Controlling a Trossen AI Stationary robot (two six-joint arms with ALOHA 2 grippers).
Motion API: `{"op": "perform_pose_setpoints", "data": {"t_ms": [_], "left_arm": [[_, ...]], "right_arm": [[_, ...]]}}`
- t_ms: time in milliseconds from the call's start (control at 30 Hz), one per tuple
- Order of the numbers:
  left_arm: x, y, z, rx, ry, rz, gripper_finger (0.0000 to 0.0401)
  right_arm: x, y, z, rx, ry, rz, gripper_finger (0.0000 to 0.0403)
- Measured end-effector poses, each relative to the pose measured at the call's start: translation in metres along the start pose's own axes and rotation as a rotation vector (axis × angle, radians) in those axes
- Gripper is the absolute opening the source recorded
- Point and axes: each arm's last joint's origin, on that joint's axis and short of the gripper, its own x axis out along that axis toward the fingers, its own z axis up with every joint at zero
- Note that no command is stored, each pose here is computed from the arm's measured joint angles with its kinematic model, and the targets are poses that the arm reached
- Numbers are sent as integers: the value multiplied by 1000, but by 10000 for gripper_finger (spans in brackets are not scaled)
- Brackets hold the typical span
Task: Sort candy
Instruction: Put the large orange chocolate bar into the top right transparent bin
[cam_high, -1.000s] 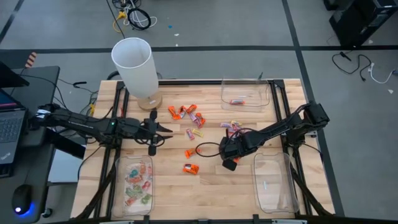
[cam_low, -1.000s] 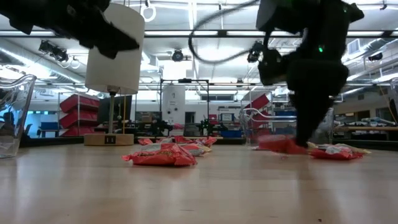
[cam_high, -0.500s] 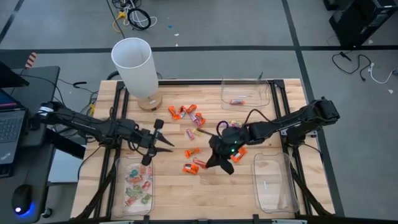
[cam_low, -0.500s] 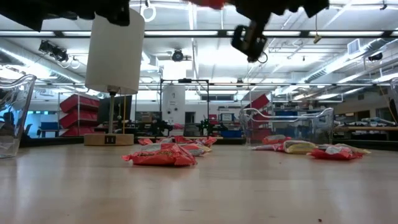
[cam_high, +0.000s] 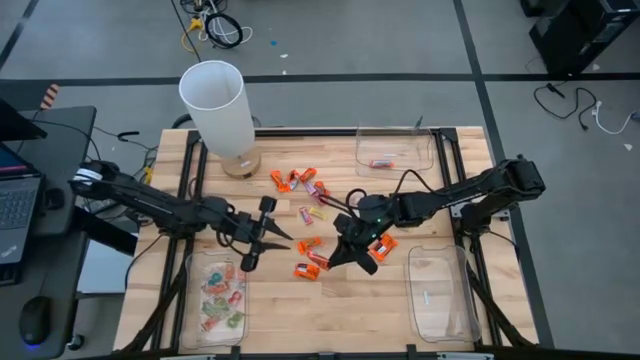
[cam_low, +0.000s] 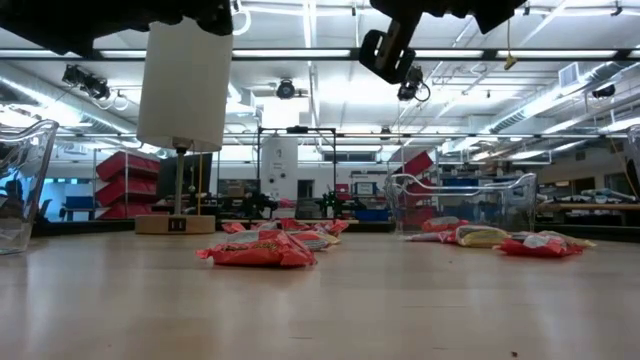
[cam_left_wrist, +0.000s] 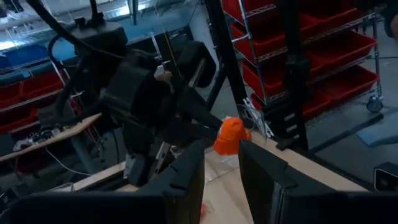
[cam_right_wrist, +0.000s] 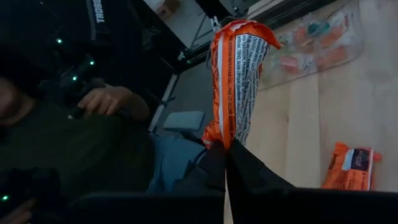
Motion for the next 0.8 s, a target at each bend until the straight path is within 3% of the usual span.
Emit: {"op": "perform_pose_setpoints", "data": {"t_ms": [267,800], "left_arm": [[26,-1,-7,-6,45,-52,102],[35,2,-4,-36,44,-51,102]], "right_arm": [[-3,-5,5,0,-19,0,0],[-4,-6,5,-15,-13,12,0]]}}
